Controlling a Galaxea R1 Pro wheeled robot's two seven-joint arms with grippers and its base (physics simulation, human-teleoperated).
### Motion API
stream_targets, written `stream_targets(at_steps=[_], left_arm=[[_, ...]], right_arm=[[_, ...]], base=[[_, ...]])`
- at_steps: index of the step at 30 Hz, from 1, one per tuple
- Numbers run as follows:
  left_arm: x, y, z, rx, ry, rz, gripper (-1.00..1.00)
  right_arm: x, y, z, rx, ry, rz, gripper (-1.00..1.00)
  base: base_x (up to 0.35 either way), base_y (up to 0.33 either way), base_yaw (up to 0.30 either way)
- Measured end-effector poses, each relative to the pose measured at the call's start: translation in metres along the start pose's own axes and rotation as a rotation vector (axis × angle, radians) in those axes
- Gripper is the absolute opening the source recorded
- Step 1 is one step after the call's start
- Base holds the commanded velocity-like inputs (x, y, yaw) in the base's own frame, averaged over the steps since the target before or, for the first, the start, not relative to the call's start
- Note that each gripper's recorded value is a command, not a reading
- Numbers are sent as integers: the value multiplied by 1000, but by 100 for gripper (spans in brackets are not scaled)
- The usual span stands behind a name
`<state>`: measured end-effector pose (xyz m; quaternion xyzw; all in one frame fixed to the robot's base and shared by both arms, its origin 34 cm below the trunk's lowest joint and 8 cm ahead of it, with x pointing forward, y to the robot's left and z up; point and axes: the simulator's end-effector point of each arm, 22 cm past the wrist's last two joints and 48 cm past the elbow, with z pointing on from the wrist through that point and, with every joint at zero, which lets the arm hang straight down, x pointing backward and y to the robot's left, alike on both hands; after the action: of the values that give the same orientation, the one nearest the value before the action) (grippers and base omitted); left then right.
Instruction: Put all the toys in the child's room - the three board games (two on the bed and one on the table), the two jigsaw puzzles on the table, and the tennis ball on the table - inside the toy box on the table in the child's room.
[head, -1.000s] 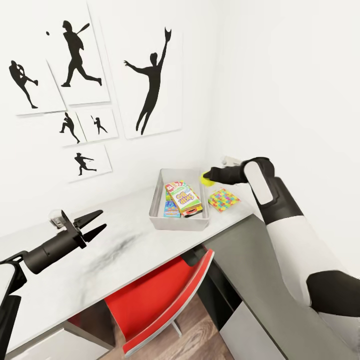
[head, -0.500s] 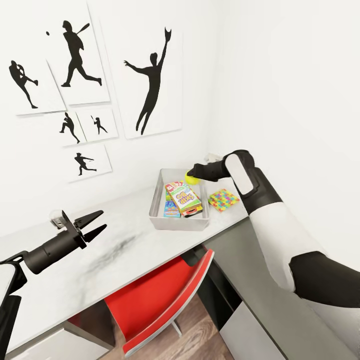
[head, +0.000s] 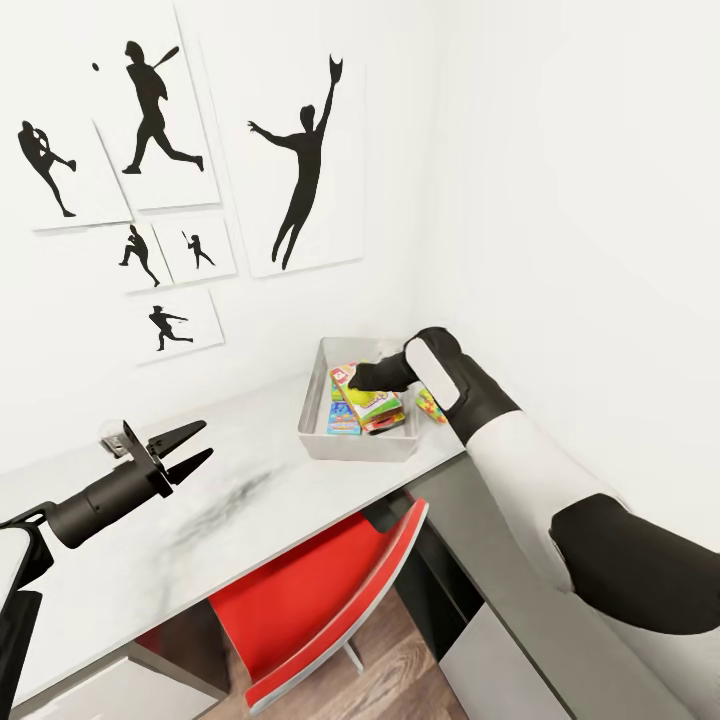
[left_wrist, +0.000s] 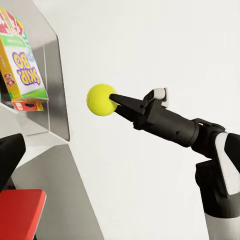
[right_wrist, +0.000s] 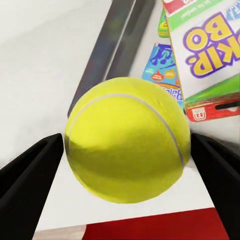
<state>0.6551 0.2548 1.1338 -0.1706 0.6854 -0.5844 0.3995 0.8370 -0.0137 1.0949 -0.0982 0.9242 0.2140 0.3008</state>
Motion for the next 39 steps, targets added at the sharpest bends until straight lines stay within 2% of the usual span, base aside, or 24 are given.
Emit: stream_targets(at_steps=[6,11,26,39], left_arm=[[0,0,0,1,0,0,100],[0,0,0,1,0,0,100],[0,3,0,-6,1,-4,100],[2,14,2,-19,7,-17,100]], right_arm=[[13,-4,13,22,24,-2,-100],[16,-8,18,28,16,3,-100],[10,-4,20,26,-9,-8,-100],[13,-4,28,21,3,-11,-100]], base=[[0,0,0],[0,0,0],[0,0,0],[0,0,0]])
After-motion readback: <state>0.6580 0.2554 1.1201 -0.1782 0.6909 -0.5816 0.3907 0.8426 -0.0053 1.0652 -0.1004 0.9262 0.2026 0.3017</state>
